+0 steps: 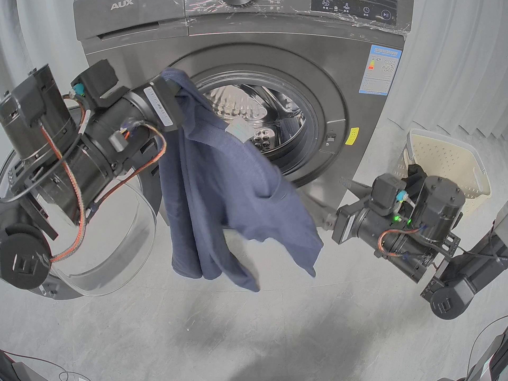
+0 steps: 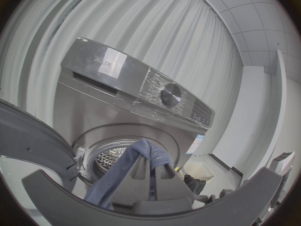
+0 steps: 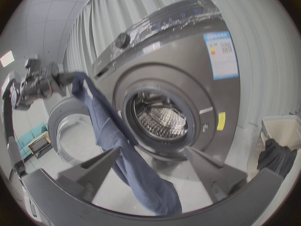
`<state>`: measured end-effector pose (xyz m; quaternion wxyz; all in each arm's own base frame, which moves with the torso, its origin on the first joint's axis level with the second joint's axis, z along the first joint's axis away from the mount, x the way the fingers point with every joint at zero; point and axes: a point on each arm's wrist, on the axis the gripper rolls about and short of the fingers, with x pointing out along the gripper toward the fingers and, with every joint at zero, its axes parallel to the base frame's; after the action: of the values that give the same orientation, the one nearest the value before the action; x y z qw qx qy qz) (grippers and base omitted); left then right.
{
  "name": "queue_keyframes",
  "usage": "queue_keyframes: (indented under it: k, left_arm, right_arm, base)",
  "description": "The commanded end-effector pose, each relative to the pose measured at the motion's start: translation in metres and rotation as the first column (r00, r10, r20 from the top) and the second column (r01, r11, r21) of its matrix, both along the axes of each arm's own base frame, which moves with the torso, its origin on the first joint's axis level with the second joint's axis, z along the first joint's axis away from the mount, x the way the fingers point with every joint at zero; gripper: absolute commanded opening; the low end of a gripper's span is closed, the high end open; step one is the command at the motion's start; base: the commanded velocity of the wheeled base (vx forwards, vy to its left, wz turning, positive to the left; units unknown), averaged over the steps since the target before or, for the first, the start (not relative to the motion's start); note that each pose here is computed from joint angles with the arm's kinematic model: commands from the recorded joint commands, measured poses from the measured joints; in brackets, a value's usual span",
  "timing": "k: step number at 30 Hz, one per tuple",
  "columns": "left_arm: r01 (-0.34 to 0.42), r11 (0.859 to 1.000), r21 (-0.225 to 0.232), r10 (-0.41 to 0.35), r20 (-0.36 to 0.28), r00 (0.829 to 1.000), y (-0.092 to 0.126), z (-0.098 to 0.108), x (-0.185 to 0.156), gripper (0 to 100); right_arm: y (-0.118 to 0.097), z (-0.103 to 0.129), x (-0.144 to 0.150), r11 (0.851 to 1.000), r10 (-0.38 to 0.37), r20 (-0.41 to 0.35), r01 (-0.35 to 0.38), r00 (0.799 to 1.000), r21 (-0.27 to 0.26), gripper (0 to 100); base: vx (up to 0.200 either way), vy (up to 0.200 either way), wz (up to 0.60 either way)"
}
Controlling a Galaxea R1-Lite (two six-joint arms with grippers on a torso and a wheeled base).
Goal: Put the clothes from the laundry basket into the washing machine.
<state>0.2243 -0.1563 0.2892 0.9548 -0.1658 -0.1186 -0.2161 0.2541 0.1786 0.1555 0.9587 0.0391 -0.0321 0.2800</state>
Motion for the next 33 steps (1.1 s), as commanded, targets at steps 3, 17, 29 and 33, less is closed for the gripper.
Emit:
queue_keyframes:
  k: [3, 17, 29, 33]
  left_arm:
    - [0.095, 0.995, 0.017, -0.095, -0.008, 0.995, -0.031, -0.005, 0.001, 0]
    - [0.124, 0.992, 0.015, -0.124, 0.011, 0.992, -0.042, 0.000, 0.004, 0]
    - [0.169, 0.986, 0.006, -0.169, 0.032, 0.985, -0.047, 0.006, -0.005, 0]
    - [0.169, 0.986, 0.003, -0.169, 0.035, 0.985, -0.046, 0.008, -0.007, 0]
  right_arm:
    - [0.008, -0.050, 0.011, 0.996, -0.003, -0.128, -0.009, 0.992, -0.090, 100]
    - [0.062, -0.062, 0.033, 0.992, 0.116, -0.044, -0.118, 0.992, -0.041, 100]
    - [0.087, -0.093, 0.063, 0.992, 0.108, -0.052, -0.111, 0.993, -0.053, 100]
    - [0.087, -0.095, 0.078, 0.995, 0.079, -0.051, -0.082, 0.996, -0.050, 100]
  base:
    - [0.000, 0.000, 0.00]
    - [0.000, 0.000, 0.00]
    - [0.000, 0.000, 0.00]
    - [0.000, 0.000, 0.00]
